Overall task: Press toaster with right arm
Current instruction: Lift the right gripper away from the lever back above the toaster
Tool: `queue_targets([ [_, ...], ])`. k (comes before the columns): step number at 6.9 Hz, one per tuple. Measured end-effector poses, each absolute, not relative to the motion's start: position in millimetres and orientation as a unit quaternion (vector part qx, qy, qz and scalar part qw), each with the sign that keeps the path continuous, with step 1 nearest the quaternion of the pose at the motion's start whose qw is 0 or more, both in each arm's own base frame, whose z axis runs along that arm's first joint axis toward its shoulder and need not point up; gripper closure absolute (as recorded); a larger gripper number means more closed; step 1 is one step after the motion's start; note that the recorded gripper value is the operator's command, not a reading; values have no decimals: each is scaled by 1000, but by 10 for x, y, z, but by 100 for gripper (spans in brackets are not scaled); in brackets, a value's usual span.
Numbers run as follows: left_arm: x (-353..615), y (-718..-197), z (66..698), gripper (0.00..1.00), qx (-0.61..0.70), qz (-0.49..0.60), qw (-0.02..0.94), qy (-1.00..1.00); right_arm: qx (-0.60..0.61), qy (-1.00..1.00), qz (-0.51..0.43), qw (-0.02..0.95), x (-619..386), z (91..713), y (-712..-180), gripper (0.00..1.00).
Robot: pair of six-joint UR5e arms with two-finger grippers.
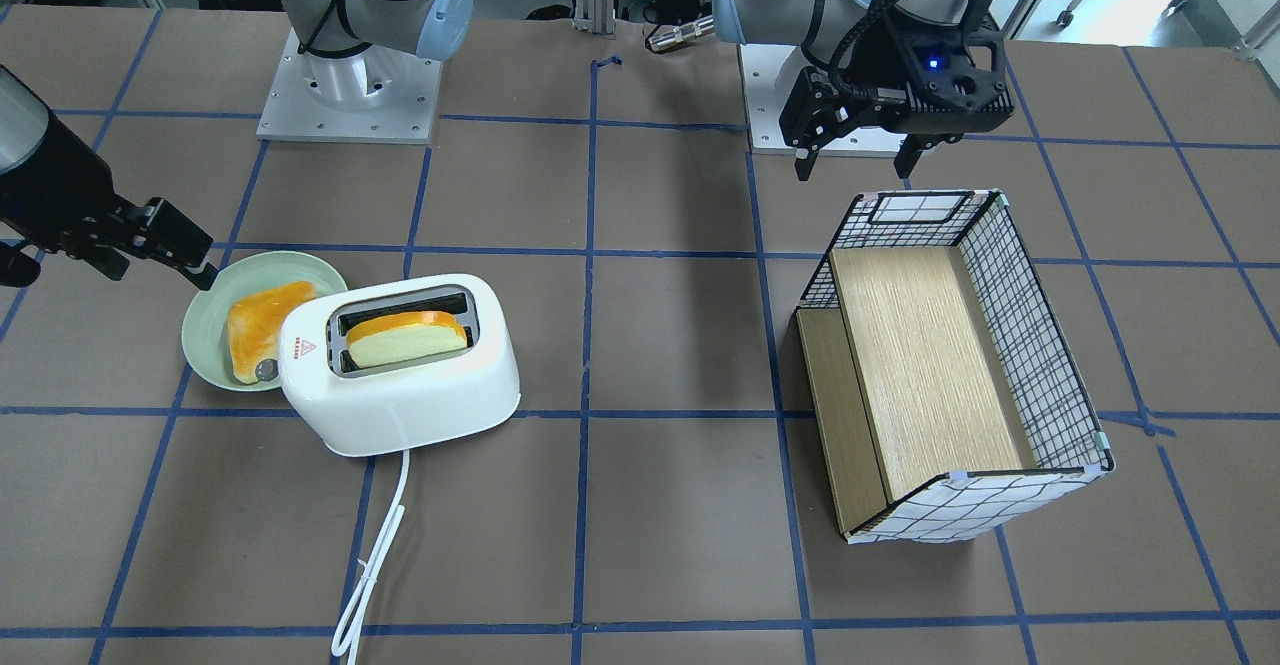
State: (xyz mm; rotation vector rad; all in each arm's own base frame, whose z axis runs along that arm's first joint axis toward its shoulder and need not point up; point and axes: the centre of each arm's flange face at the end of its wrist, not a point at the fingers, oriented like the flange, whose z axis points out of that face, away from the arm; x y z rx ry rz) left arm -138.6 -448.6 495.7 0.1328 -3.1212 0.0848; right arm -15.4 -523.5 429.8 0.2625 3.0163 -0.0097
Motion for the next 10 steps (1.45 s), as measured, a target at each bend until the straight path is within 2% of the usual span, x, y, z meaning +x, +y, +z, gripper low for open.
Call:
queue_targets([
  [5, -1387, -4486, 4959, 0, 43, 27, 9, -999, 73, 997, -9, 25, 1307, 4612, -5015, 0],
  [10, -1387, -4486, 4958, 0, 43, 27, 9, -999, 69, 997, 18, 21, 1424, 4796, -4913, 0],
])
